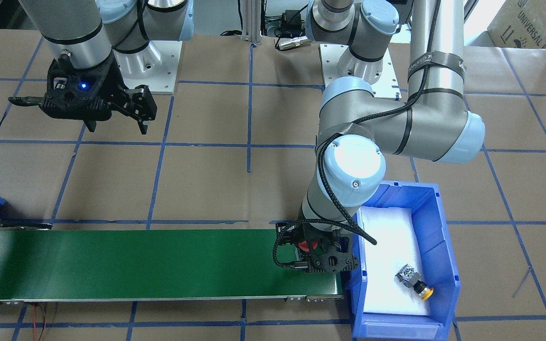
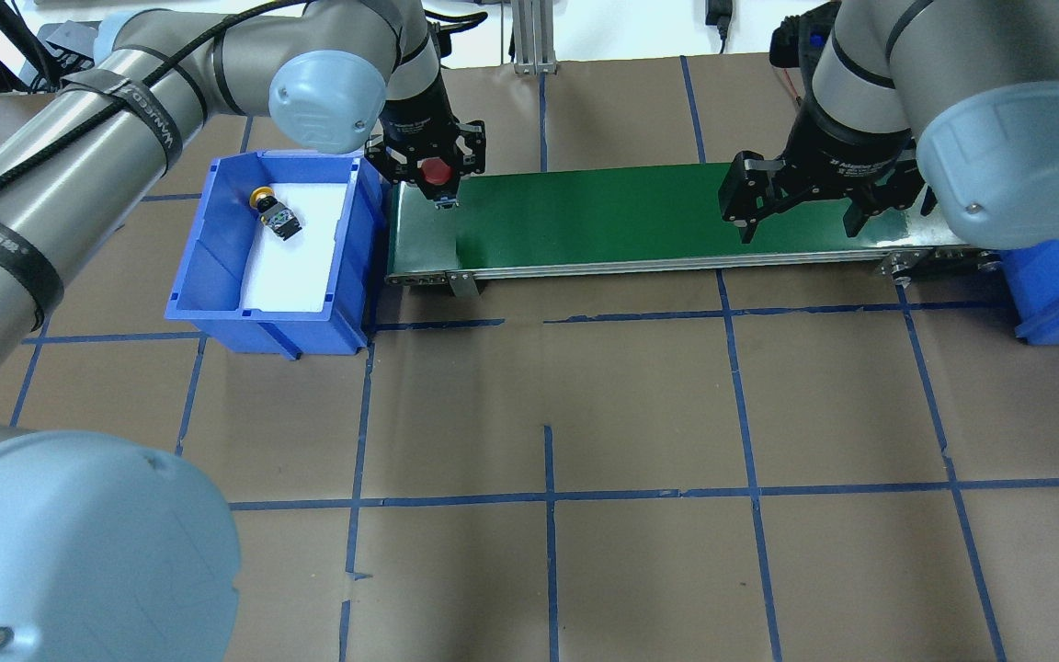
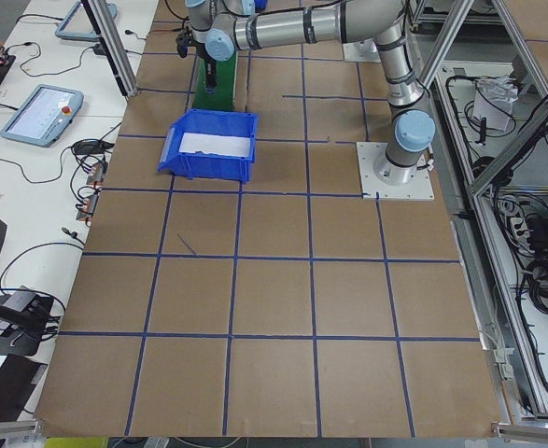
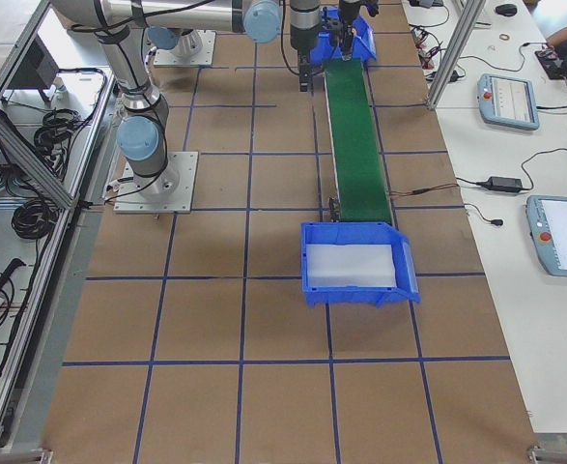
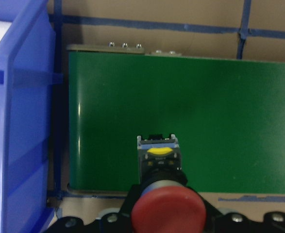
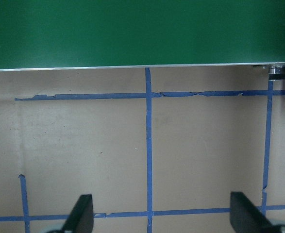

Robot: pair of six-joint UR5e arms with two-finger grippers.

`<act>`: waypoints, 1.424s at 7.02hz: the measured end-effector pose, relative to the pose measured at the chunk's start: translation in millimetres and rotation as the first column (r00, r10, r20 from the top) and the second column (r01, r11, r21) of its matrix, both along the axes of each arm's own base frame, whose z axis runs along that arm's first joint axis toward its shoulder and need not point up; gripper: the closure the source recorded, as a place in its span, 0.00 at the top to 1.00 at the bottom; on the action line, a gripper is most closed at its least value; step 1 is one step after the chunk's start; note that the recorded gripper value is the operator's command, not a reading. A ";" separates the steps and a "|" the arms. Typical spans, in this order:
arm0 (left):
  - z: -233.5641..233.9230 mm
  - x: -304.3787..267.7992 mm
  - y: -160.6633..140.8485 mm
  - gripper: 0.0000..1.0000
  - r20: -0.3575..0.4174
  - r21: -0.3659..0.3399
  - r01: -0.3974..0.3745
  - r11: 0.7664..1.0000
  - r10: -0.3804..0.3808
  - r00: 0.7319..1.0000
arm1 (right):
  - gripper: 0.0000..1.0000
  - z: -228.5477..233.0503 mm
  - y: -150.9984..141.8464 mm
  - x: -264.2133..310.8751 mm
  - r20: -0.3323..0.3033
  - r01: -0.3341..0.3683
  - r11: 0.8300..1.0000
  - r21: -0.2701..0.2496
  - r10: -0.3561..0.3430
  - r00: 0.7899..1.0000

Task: Transport two buttons from left to right
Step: 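Carry the red button onto the near end of the green conveyor, then open the left gripper to release the red button on the belt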

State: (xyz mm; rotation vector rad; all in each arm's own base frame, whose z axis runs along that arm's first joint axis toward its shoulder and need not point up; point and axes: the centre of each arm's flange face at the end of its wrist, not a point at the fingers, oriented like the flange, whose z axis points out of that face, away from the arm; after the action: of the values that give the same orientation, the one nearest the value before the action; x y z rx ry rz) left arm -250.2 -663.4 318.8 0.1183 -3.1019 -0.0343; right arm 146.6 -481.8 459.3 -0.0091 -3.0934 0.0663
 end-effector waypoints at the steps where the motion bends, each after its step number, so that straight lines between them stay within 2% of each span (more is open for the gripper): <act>1: -8.8 1.2 -2.4 0.32 0.003 0.010 -0.002 1.000 0.002 1.000 | 1.00 0.0 0.1 0.1 0.004 0.002 1.000 -0.001 -0.002 1.000; 5: -33.0 2.6 3.5 0.33 0.006 0.051 0.002 0.999 -0.002 1.000 | 1.00 -0.5 -0.3 -0.8 0.008 0.004 1.000 0.001 -0.004 1.000; 6: -38.5 3.1 6.2 0.40 0.008 0.061 0.001 0.998 -0.002 1.000 | 1.00 -0.5 -0.3 -0.8 0.008 0.004 1.000 0.001 -0.004 1.000; 7: -41.2 3.3 7.8 0.84 0.009 0.063 0.004 0.998 -0.005 1.000 | 1.00 -0.5 -0.3 -0.8 0.008 0.004 1.000 0.001 -0.004 1.000; 8: -41.0 3.4 7.9 0.98 0.009 0.058 0.006 0.998 -0.007 1.000 | 1.00 -0.5 -0.4 -0.9 0.008 0.004 1.000 0.001 -0.004 1.000; 10: -34.7 3.4 6.4 1.00 0.008 0.036 0.003 0.999 -0.003 1.000 | 1.00 -0.5 -0.3 -0.9 0.008 0.004 1.000 0.001 -0.004 1.000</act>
State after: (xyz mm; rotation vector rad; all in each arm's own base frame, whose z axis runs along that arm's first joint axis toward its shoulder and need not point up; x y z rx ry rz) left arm -246.7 -657.0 284.1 0.1156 -3.1099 -0.0900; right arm 145.7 -482.1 458.8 -0.0152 -3.1010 0.0653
